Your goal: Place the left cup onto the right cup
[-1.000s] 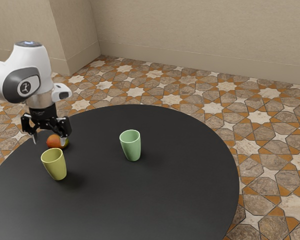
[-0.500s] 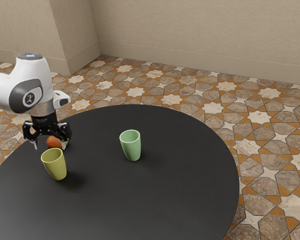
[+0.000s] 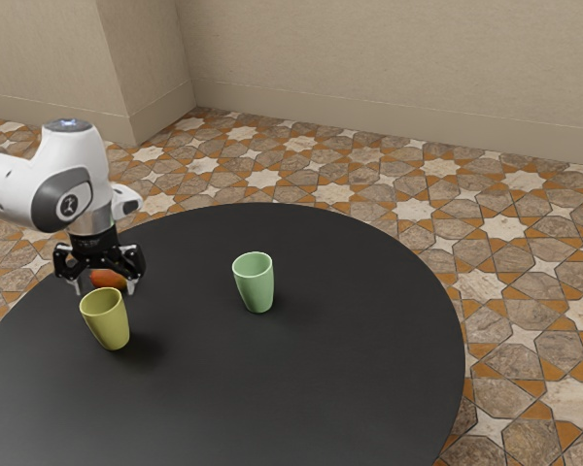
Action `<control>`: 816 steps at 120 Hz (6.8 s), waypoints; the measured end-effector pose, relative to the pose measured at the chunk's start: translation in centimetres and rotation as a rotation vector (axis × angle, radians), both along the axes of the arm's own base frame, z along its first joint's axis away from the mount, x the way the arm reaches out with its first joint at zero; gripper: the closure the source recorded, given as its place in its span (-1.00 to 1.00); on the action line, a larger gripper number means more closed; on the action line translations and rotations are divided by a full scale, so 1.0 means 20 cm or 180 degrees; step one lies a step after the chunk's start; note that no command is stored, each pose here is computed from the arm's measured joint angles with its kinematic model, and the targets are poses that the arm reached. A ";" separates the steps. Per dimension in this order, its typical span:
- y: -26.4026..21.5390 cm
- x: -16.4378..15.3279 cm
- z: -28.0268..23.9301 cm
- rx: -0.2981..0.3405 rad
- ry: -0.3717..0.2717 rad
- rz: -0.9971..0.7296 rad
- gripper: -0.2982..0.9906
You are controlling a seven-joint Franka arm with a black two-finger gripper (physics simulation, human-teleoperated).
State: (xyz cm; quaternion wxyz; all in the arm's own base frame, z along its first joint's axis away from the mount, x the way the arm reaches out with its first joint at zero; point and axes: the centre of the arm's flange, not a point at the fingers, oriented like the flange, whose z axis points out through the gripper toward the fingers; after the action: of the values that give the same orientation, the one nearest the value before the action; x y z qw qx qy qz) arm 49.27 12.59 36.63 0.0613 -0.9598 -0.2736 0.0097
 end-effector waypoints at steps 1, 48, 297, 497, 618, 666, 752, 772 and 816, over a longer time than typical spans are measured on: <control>0.00 0.00 0.00 0.0001 -0.0002 0.0003 -0.54; 0.05 0.02 -0.07 0.0015 -0.0045 0.0082 -0.54; 0.00 0.13 -0.26 0.0043 -0.0131 0.0056 0.24; -0.31 0.25 0.32 0.0060 -0.0483 -0.0100 0.68; -0.85 0.64 0.62 0.0003 -0.0457 -0.0277 0.68; -0.98 0.75 0.56 -0.0094 -0.0404 -0.0252 0.68; -1.07 0.91 0.44 -0.0167 -0.0315 -0.0181 0.68; -1.05 0.94 0.41 -0.0162 -0.0279 -0.0158 0.68; -1.03 0.98 0.37 -0.0160 -0.0248 -0.0149 0.68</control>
State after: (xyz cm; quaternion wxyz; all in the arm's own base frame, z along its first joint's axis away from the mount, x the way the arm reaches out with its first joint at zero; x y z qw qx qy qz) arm 68.82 -8.03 44.12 0.0267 -0.9669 -0.2529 -0.0222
